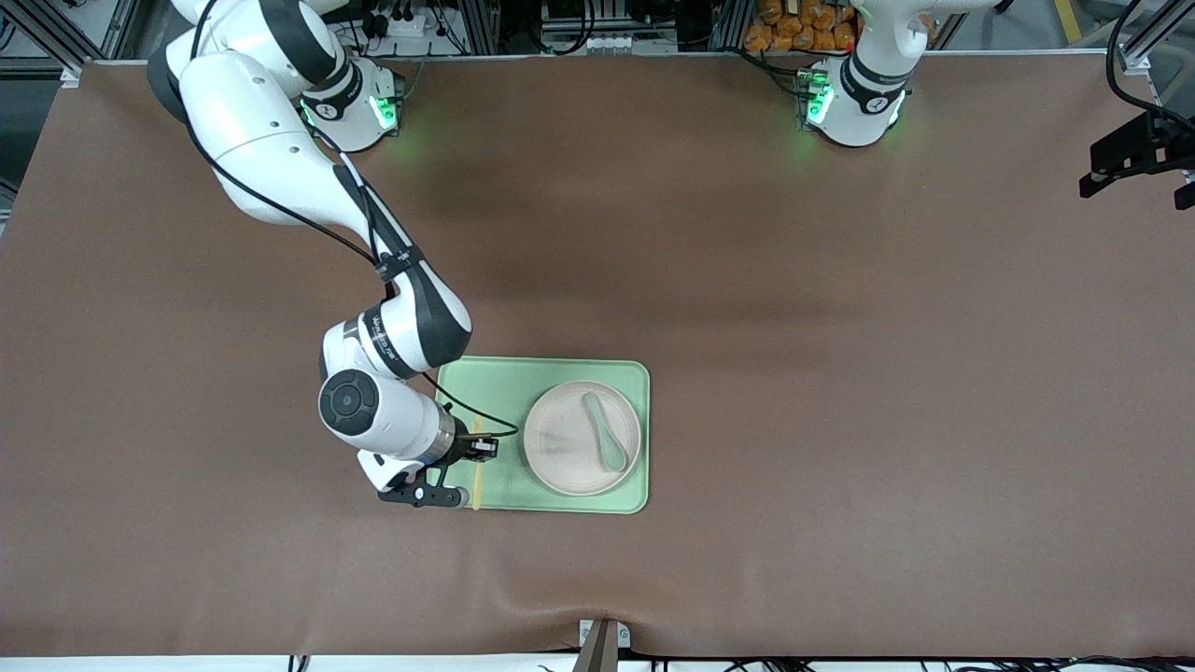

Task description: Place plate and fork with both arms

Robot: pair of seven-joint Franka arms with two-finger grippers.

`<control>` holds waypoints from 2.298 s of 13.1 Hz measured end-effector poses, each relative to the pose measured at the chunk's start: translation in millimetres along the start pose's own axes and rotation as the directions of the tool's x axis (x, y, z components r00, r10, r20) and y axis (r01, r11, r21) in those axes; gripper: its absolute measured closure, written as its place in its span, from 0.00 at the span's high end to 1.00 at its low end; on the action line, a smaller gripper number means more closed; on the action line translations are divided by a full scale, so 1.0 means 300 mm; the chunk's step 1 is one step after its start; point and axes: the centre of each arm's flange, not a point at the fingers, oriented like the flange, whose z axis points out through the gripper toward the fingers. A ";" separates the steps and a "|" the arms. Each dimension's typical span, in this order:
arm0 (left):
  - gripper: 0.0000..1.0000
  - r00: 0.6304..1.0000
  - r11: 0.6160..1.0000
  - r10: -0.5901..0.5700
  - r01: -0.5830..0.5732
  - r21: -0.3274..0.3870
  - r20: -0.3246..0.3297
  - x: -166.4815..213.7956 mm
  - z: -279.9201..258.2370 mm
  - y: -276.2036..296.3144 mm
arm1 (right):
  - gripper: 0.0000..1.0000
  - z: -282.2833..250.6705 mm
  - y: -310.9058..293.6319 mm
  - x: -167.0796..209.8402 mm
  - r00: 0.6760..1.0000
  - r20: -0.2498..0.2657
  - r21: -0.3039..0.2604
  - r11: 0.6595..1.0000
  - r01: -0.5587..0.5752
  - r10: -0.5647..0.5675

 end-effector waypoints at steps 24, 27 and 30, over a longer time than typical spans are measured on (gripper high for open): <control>1.00 1.000 1.000 0.019 -0.019 0.012 0.018 0.095 0.140 0.067 | 1.00 -0.514 0.285 0.072 1.000 -0.003 -0.070 0.998 -0.009 0.008; 1.00 0.999 1.000 0.029 -0.030 0.011 0.026 0.091 0.140 0.087 | 1.00 -0.818 0.348 -0.003 0.998 0.052 -0.118 0.993 -0.014 0.021; 1.00 0.999 0.999 0.032 -0.032 0.011 0.029 0.090 0.140 0.091 | 1.00 -1.069 0.417 -0.075 0.998 0.061 -0.140 0.990 -0.001 0.010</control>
